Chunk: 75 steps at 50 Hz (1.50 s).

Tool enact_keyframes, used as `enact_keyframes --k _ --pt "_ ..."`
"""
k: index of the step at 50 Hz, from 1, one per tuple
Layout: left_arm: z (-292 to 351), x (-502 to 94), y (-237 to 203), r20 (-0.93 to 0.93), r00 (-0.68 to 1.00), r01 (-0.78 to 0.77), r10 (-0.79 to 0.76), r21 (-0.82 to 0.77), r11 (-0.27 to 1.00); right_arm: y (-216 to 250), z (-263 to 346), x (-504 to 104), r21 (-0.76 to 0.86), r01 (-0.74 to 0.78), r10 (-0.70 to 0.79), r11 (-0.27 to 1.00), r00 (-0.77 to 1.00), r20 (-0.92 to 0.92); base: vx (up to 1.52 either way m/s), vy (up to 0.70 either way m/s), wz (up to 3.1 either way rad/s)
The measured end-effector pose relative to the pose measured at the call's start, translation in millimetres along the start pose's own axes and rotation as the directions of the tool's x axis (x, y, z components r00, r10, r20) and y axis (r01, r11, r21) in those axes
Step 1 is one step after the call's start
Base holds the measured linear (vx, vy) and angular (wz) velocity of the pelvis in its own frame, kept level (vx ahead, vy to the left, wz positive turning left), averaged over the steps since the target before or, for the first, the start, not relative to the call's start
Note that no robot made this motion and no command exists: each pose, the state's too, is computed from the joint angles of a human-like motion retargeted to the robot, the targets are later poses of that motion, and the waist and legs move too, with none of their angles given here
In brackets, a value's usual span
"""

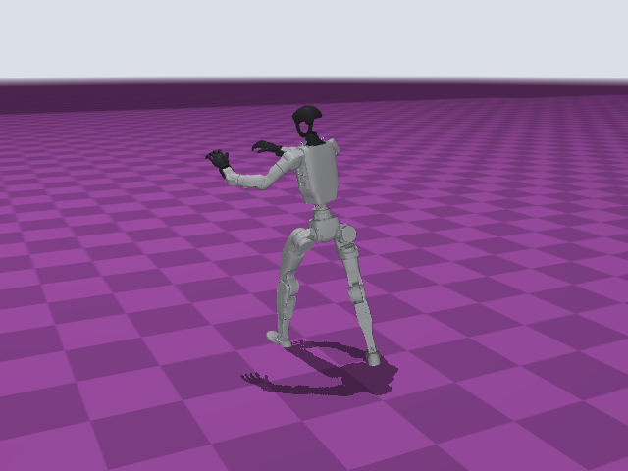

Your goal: Kungfu

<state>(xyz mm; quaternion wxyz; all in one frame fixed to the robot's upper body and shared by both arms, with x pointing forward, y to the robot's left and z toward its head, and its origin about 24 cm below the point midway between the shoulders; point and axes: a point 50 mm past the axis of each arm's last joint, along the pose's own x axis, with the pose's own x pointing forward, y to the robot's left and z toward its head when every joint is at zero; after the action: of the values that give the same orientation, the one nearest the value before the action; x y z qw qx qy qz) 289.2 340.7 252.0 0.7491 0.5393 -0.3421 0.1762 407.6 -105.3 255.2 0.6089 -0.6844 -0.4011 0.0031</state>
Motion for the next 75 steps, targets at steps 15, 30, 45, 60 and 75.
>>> enact_keyframes --k 15,30,45,60,75 --pt "109.8 19.0 -49.7 0.550 0.779 0.330 -0.301 0.048 0.943 -3.3 130.9 0.3 0.136 0.132 -0.183 0.982 0.850 0.493 -0.24 0.06 -2.24" --pt "150.9 -90.5 -203.6 0.455 0.743 0.664 -0.491 -0.410 0.625 92.3 120.9 -131.4 0.248 -0.322 0.138 0.914 0.820 0.555 -0.23 -0.40 -1.47" --pt "268.3 -117.0 -278.2 0.547 0.628 0.777 -0.554 -0.393 0.492 100.5 51.7 -226.1 0.319 -0.360 0.239 0.877 0.902 0.360 -0.19 -0.08 -0.09" --pt "287.4 -128.5 -275.0 0.697 0.477 0.866 -0.536 -0.267 0.423 111.4 62.8 -296.9 0.432 -0.446 0.427 0.784 0.892 0.147 0.00 0.05 0.33" --pt "208.6 -0.6 -152.8 0.601 0.797 0.393 -0.059 -0.442 0.806 50.5 64.3 -517.6 0.823 0.442 0.840 0.355 0.236 -0.489 0.21 0.22 1.14"
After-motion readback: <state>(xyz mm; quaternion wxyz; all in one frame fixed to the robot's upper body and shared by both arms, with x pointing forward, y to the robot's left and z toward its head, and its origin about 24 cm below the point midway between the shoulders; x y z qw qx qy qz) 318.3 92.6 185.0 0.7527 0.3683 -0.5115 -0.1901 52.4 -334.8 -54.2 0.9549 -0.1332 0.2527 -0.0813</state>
